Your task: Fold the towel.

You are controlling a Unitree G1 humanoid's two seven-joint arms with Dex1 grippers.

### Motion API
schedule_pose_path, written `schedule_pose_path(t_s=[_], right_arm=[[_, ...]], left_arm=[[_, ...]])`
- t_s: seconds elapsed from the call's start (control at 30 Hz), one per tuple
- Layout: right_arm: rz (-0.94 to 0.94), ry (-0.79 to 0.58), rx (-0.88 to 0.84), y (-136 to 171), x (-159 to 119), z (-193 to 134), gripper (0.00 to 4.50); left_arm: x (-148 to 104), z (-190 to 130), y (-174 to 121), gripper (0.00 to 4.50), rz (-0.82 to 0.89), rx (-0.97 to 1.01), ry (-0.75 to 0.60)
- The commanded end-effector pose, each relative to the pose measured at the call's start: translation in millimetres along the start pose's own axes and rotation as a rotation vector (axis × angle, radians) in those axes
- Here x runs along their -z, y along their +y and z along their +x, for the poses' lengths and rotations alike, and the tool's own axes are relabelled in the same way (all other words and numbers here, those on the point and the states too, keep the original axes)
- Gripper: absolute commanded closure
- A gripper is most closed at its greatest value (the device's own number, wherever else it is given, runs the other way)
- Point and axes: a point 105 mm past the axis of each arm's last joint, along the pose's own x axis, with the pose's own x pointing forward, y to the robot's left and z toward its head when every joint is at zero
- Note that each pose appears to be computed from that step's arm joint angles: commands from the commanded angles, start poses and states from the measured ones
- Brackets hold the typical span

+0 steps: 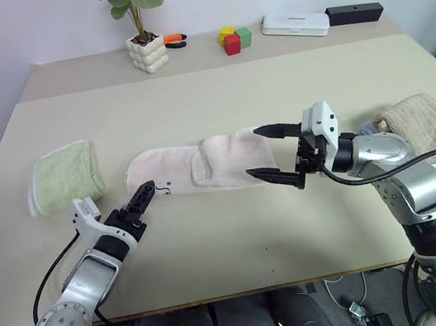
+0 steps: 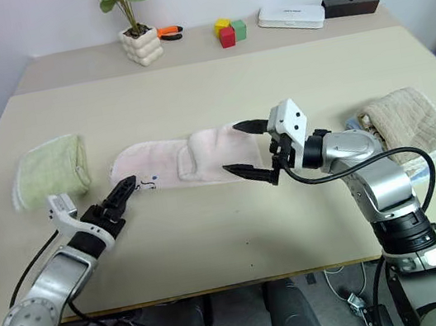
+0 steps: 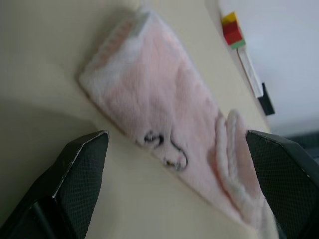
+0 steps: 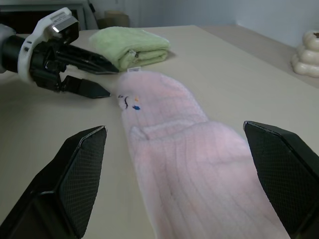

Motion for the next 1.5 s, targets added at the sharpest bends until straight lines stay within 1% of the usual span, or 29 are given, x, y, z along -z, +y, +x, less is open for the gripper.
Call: schedule_pose_path(t_s=[0.03,0.1,0.13,0.3,0.33,0.37,0.4,0.47,0.6,0.73,0.83,0.9,0.97,1.03,1.1,1.2,1.37,1.5], right_arm=[[-0.037,-0.038,0.023,-2.9,-10.5,0.8,0.02],[-0.044,-0.037,0.045,-6.3,-11.9,0.4,0.0],[-0.049,-0.032,0.051,-7.3,-11.2,-0.2,0.0],[-0.063,-0.018,0.084,-11.0,-8.7,-4.0,0.0],[-0.06,-0.018,0.09,-12.1,-8.6,-5.3,0.0],[-0.061,-0.009,0.095,-13.3,-7.2,-7.7,0.0],[-0.064,0.001,0.097,-13.8,-5.9,-10.4,0.0],[-0.057,0.007,0.103,-15.2,-5.2,-17.6,0.0],[-0.019,0.008,0.13,-19.7,-8.1,-46.0,0.0],[0.005,0.074,0.16,-23.5,3.5,-72.3,0.0],[0.002,0.1,0.192,-26.8,9.2,-83.7,0.0],[-0.004,0.092,0.216,-29.6,7.8,-84.4,0.0],[-0.009,0.088,0.228,-31.9,7.0,-83.9,0.0],[-0.026,0.086,0.261,-37.2,5.8,-85.2,0.0],[-0.04,0.087,0.287,-41.9,3.2,-88.7,0.0],[-0.048,0.097,0.319,-46.4,-1.3,-97.8,0.0],[-0.055,0.122,0.347,-45.8,-4.1,-110.1,0.0],[-0.062,0.117,0.359,-42.3,-11.8,-113.2,0.0]], left_arm=[[8.7,11.8,20.7,0.0,-0.052,-0.104,0.04],[4.8,20.3,17.0,0.5,-0.135,-0.086,0.016],[3.6,24.6,15.8,0.79,-0.132,-0.089,0.012],[0.6,37.4,-1.4,3.38,-0.124,-0.043,0.014],[-0.2,38.0,-5.6,3.97,-0.122,-0.027,0.015],[-0.2,38.3,-10.0,4.37,-0.112,-0.014,0.018],[0.0,38.3,-13.8,4.47,-0.101,-0.003,0.021],[0.4,37.7,-20.8,4.47,-0.078,0.016,0.026],[-1.3,34.9,-44.2,4.47,0.038,0.096,0.025],[-5.0,36.1,-74.8,4.47,0.245,0.208,-0.003],[3.5,42.0,-100.4,4.47,0.37,0.346,0.036],[18.4,47.7,-115.9,4.47,0.5,0.442,0.089],[40.0,52.2,-129.4,4.47,0.608,0.548,0.163],[63.4,57.1,-136.6,4.47,0.752,0.639,0.233],[84.7,58.6,-143.3,4.47,0.772,0.733,0.321],[111.0,68.6,-155.2,4.47,0.83,0.826,0.368],[135.2,83.0,-157.9,4.47,0.842,0.84,0.418],[157.5,84.7,-148.8,4.47,0.847,0.836,0.475]])
